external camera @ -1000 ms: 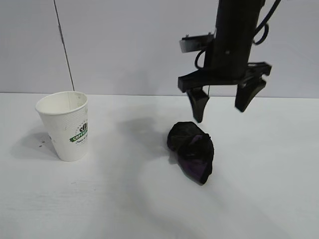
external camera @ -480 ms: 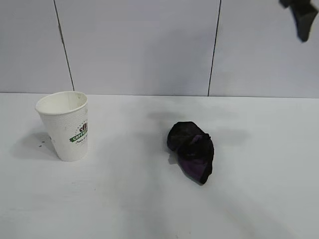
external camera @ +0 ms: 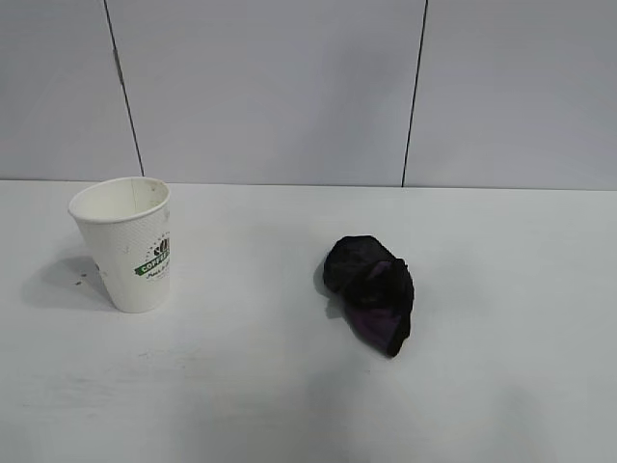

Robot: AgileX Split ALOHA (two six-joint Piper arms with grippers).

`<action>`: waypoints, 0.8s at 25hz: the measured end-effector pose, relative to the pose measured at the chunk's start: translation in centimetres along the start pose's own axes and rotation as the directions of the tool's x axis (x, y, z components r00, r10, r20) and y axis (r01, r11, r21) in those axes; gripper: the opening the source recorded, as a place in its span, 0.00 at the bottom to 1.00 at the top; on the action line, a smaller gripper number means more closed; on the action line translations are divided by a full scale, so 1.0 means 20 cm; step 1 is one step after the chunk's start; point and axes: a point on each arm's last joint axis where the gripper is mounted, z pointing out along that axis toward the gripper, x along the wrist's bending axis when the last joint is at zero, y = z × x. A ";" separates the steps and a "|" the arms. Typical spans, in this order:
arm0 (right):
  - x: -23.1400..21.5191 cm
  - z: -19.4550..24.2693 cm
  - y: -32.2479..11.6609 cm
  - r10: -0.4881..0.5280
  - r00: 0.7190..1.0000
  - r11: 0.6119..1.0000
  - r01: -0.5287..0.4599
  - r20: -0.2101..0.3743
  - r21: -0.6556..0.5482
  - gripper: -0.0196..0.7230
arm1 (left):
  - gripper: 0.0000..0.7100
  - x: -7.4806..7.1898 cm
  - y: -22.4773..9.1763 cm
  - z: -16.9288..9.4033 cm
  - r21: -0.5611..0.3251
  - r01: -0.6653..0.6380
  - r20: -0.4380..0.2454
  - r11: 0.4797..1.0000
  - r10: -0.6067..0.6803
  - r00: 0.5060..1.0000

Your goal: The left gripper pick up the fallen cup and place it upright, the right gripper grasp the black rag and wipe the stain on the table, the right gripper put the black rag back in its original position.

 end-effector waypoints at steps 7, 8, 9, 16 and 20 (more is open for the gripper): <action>-0.08 -0.55 -0.32 0.060 0.961 0.969 -0.121 -0.269 -0.214 0.86 | 0.89 0.00 0.00 0.00 0.000 0.000 0.000 1.000 0.000 1.000; -0.08 -0.57 -0.38 0.055 0.954 0.968 -0.123 -0.295 -0.217 0.86 | 0.89 0.00 0.00 0.00 0.000 0.000 0.000 1.000 0.000 1.000; -0.07 -0.58 -0.44 0.049 0.946 0.969 -0.122 -0.319 -0.213 0.86 | 0.89 0.00 0.00 0.00 0.000 0.000 0.000 1.000 0.000 1.000; -0.02 -0.41 -0.85 0.049 0.932 0.994 -0.081 -0.358 -0.074 0.86 | 0.89 0.00 0.00 0.00 0.000 0.000 0.000 1.000 0.000 1.000; 0.01 -0.22 -1.05 0.043 0.944 0.998 -0.052 -0.326 -0.020 0.86 | 0.89 0.00 0.00 0.00 0.000 0.000 0.000 1.000 0.000 1.000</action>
